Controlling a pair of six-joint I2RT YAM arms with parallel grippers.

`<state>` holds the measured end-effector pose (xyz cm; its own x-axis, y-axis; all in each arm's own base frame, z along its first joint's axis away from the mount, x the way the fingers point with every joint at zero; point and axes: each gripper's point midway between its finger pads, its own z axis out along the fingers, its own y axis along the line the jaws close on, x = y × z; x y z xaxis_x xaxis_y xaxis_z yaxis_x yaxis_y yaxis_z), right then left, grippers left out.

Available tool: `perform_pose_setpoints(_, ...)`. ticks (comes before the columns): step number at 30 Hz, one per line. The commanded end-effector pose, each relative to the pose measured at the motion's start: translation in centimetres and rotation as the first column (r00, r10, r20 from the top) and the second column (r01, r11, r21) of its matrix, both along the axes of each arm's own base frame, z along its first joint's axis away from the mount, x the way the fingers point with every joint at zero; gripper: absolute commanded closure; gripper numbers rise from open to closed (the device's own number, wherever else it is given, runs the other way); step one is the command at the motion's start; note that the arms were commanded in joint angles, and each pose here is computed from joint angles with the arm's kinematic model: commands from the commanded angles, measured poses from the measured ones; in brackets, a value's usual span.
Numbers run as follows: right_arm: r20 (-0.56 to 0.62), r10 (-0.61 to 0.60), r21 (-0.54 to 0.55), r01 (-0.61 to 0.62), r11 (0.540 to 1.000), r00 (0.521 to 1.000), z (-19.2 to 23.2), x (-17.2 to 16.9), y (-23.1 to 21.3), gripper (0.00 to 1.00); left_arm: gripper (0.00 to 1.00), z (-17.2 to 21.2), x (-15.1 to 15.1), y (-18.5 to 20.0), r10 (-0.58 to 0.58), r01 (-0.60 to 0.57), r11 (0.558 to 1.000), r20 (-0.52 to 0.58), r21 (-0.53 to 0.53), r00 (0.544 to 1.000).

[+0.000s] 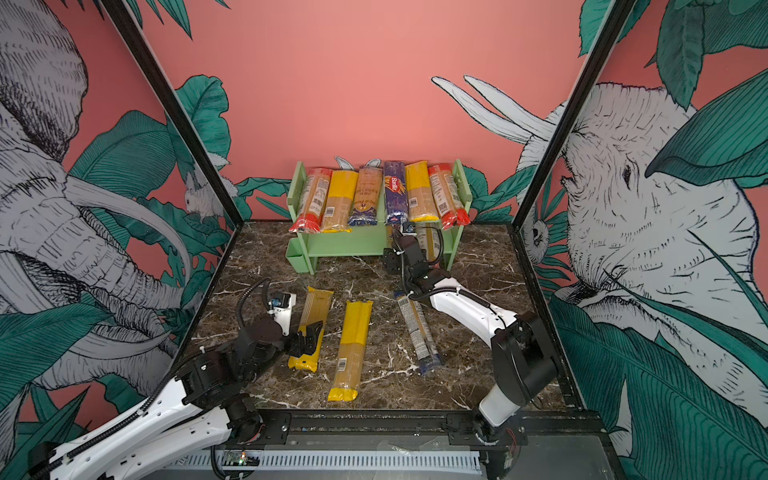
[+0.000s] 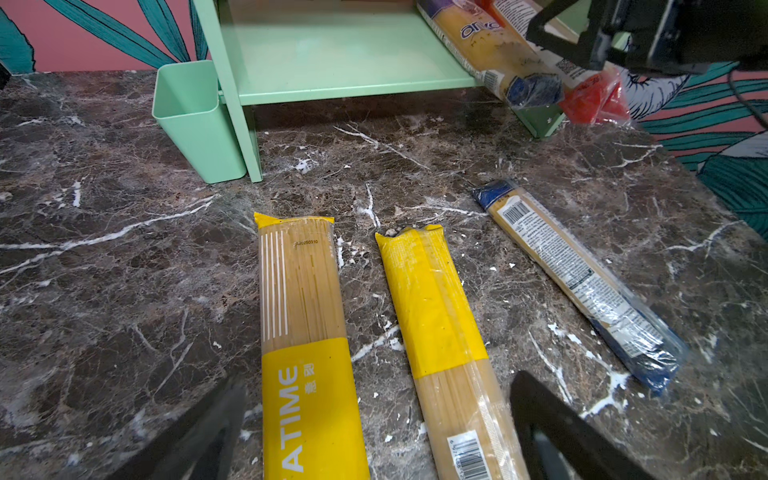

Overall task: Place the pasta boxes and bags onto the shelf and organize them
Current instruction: 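Open the right gripper and draw it back from the shelf, then lower the right gripper onto the white-labelled blue-ended pack and close it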

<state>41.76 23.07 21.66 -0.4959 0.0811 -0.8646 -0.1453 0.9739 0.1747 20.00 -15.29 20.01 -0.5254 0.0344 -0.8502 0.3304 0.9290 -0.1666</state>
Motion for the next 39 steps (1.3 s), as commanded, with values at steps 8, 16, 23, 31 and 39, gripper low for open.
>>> perform_pose_setpoints(8,-0.072,0.089,-0.014,-0.09,0.996,0.993,-1.5,-8.4,0.1,0.18,0.01,-2.0,-1.1,0.2,-0.005,0.002,0.999,-0.064,-0.043,0.998)
perform_pose_setpoints(16,-0.196,0.074,-0.104,-0.096,0.99,0.978,-7.7,-17.4,-4.5,0.14,0.01,-3.6,-1.9,-1.0,-0.054,0.043,0.995,-0.115,-0.094,0.992)
perform_pose_setpoints(23,-0.217,0.049,-0.052,-0.062,0.997,0.975,-11.3,-22.5,-7.8,0.11,0.01,-4.5,-2.8,-3.2,-0.123,0.11,0.988,-0.131,-0.107,0.984)
perform_pose_setpoints(31,-0.222,0.01,-0.051,-0.022,0.998,0.975,-14.5,-24.8,-8.8,0.07,0.01,-4.6,-4.9,-9.6,-0.277,0.277,0.961,-0.098,-0.011,0.956)
perform_pose_setpoints(39,-0.21,-0.067,-0.117,0.042,0.992,0.975,-18.3,-25.4,-9.8,0.05,0.01,-5.0,-6.5,-13.4,-0.349,0.352,0.936,-0.099,0.01,0.932)
